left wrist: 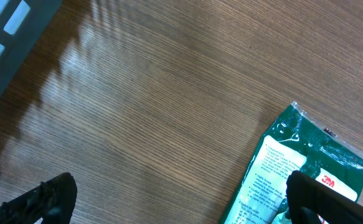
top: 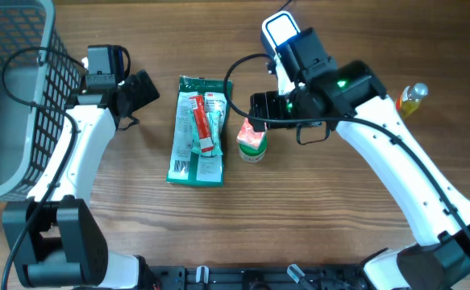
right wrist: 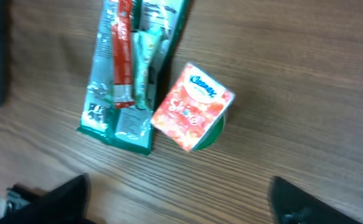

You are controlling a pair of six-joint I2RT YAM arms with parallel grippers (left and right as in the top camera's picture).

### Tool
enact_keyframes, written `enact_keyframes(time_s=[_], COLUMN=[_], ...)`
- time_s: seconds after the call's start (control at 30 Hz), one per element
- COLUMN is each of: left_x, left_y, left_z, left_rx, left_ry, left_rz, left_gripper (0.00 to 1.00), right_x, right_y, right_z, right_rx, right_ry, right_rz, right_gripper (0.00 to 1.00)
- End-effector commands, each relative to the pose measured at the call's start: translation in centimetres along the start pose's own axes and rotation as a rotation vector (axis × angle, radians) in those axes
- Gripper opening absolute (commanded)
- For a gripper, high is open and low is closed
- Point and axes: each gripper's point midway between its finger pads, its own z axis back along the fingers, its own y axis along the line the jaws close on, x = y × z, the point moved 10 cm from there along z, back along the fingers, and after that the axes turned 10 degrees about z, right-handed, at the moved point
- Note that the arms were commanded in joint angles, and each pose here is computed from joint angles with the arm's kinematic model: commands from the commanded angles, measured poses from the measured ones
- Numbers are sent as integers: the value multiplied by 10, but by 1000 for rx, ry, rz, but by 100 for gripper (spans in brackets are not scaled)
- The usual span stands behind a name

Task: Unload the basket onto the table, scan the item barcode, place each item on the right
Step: 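Return the right gripper toward the Kleenex pack on the green jar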

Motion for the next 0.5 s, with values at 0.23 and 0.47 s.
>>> enact_keyframes(time_s=[0.23,0.47], left_x=[5,5], left_y=[-2,-2], left_z=[6,6], left_rx=[-18,-18], left_ry=[-17,-17], left_rz=[0,0], left_gripper=[100,100], right_x=[-18,-18], right_y=[-14,-14], right_z=[-44,-44], right_rx=[-43,-46], right_ry=[63,59], right_rz=[-54,-45], right_gripper=[85,75])
